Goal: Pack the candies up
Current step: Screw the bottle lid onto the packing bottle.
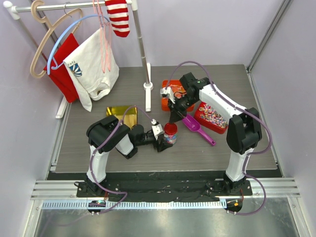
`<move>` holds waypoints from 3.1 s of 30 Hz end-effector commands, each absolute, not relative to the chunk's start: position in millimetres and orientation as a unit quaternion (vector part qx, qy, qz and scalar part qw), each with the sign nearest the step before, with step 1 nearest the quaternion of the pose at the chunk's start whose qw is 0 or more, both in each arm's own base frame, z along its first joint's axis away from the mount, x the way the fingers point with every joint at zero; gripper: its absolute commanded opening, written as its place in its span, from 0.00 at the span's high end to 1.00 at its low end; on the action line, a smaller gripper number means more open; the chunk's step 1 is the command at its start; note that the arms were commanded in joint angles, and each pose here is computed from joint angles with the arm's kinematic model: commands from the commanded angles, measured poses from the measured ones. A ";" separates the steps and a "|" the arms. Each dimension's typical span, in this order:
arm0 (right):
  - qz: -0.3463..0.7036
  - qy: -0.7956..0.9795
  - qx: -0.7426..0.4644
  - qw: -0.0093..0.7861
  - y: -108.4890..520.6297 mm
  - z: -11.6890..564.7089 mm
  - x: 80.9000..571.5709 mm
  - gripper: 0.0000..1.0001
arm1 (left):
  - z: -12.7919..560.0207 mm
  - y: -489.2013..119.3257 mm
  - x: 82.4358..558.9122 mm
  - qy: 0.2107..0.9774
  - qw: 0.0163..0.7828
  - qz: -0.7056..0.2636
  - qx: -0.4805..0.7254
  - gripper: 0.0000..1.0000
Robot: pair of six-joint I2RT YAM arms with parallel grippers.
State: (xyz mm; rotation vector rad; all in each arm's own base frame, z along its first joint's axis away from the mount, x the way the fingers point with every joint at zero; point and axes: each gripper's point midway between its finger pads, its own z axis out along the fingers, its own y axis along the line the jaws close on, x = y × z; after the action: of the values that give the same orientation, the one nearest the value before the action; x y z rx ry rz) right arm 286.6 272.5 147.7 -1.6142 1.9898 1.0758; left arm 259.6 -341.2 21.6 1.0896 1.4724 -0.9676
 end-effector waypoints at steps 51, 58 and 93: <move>0.396 0.693 -0.580 0.163 298.3 157.3 272.6 0.77 | 59.7 -343.8 284.0 0.568 0.586 -0.394 0.423 0.65; 0.388 0.703 -0.576 0.154 281.6 151.3 269.0 0.82 | 59.1 -343.4 284.4 0.569 0.586 -0.394 0.422 0.65; 0.407 0.719 -0.548 0.135 256.6 141.4 265.8 0.83 | 60.8 -343.2 285.7 0.568 0.588 -0.393 0.421 0.68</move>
State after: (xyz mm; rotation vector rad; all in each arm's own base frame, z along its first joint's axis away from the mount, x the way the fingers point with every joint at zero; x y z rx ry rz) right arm 291.2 273.7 145.8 -1.5692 1.9754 1.1547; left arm 263.4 -342.6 23.0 1.0707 1.4806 -0.9790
